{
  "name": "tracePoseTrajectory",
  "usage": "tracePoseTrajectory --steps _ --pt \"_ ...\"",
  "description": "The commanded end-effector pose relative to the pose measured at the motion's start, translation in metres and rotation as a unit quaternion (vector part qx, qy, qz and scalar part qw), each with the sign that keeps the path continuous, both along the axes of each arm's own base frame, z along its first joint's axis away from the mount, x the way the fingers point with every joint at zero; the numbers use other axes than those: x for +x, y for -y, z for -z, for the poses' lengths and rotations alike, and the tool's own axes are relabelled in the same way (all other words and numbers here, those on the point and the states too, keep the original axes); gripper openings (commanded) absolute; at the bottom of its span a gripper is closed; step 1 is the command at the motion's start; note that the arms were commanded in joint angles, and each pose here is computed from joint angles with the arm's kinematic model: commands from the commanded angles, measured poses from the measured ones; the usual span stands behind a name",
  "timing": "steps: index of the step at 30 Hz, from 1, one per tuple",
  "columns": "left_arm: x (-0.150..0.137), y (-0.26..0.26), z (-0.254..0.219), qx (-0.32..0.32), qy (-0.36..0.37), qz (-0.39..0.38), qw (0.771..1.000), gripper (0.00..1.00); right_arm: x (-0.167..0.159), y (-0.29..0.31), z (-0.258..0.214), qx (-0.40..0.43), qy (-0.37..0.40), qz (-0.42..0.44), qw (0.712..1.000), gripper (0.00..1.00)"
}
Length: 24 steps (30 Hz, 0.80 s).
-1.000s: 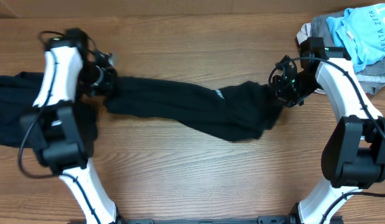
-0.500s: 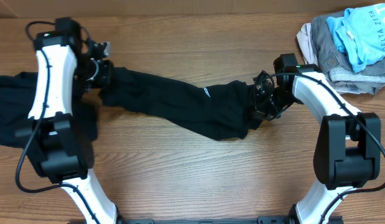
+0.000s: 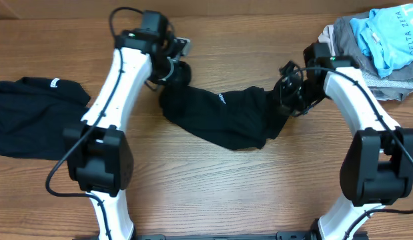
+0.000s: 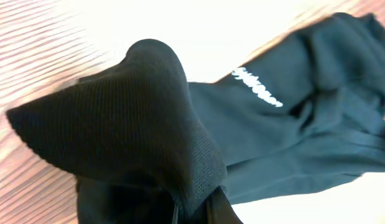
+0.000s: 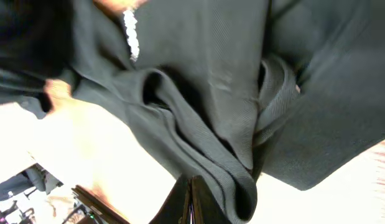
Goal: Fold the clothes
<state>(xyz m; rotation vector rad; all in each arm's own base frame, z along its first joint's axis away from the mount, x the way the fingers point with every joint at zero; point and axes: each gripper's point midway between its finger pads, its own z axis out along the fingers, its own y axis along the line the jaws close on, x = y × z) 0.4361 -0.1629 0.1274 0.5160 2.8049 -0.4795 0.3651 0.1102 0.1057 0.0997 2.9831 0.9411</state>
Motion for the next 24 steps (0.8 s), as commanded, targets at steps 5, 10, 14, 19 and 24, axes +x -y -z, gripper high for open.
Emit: tracePoseTrajectory --steps 5,10,14,19,24 --pt "-0.015 0.043 0.018 0.012 -0.021 0.035 0.999 0.05 0.012 0.004 -0.033 0.009 0.042 0.006 0.999 0.04" --pt "-0.026 0.065 0.027 0.006 -0.033 0.061 0.998 0.05 0.014 0.011 -0.033 0.008 0.043 0.012 0.999 0.04" --pt "-0.033 0.072 0.028 0.011 -0.039 0.071 0.997 0.6 0.014 0.022 -0.036 0.007 0.038 0.026 0.999 0.04" --pt "-0.043 0.067 0.03 0.023 -0.054 0.087 0.994 1.0 0.013 0.041 -0.032 -0.007 0.026 0.047 0.999 0.22" --pt "-0.047 0.044 0.034 0.066 -0.069 0.073 0.993 1.0 0.005 0.054 -0.018 -0.051 0.002 0.061 0.997 0.45"
